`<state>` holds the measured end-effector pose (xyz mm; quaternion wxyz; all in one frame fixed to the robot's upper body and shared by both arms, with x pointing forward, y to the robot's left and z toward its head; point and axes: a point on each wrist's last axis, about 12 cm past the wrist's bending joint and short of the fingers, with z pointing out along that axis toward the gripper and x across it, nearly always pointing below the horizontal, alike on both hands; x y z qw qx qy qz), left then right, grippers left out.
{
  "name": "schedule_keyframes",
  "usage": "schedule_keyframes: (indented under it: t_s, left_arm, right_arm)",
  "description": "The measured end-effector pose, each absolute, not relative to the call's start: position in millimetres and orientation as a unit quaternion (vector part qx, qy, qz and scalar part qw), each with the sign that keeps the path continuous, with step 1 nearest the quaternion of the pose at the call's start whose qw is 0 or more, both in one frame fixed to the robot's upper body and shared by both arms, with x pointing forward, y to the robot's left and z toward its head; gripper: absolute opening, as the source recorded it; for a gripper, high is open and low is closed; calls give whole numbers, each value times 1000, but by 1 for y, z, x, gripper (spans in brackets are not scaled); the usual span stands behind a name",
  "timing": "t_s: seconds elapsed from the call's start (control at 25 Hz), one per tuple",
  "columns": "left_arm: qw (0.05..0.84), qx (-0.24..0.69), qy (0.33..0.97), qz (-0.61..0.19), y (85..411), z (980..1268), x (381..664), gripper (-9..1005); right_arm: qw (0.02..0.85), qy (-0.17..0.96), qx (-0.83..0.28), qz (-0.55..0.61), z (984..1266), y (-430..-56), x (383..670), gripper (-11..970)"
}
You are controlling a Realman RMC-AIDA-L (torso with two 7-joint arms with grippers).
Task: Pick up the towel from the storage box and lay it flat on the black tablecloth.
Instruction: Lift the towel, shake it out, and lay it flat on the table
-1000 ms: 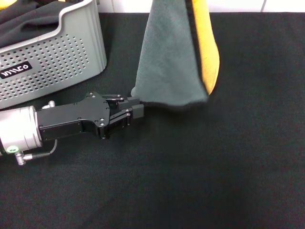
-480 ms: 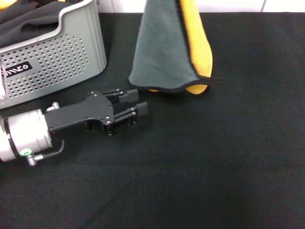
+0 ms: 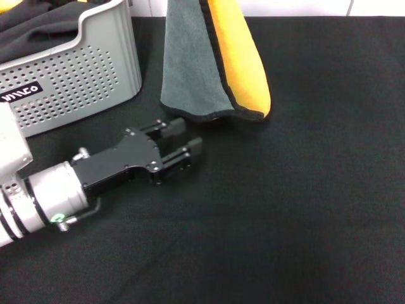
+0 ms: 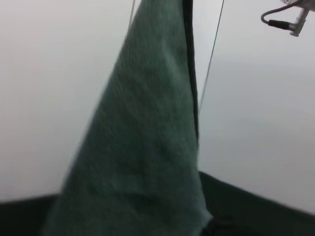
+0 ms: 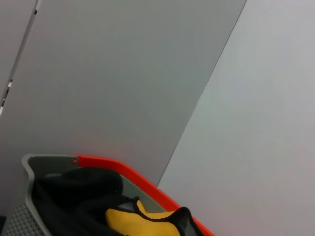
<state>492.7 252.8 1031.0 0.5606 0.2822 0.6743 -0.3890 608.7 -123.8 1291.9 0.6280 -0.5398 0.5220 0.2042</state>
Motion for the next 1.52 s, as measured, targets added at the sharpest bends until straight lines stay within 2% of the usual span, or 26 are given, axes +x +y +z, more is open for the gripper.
schedule_keyframes:
  t_s: [0.2,0.24,0.56,1.08,1.52]
  left_arm:
    - [493,231,690,-477,243,1035,494,537]
    - [458,210,693,-516,238,1039,495,537]
    - [377,162,699,-585,222,1046,500,532]
    - [425,80,695,-574,212,1027,490,519]
    - [478,41,676,-559,219,1030,494,508]
  right_arm:
    - [640,508,-546,187,1295,-120,608,6]
    - [642,505,-547,185,1295,-119,608,6]
    - [650,489,-552,185,1295,-114,603,6]
    - [668,464,-552,185,1295,-103,594,6]
    - [673,462,-549,181,1291,-103,590,6]
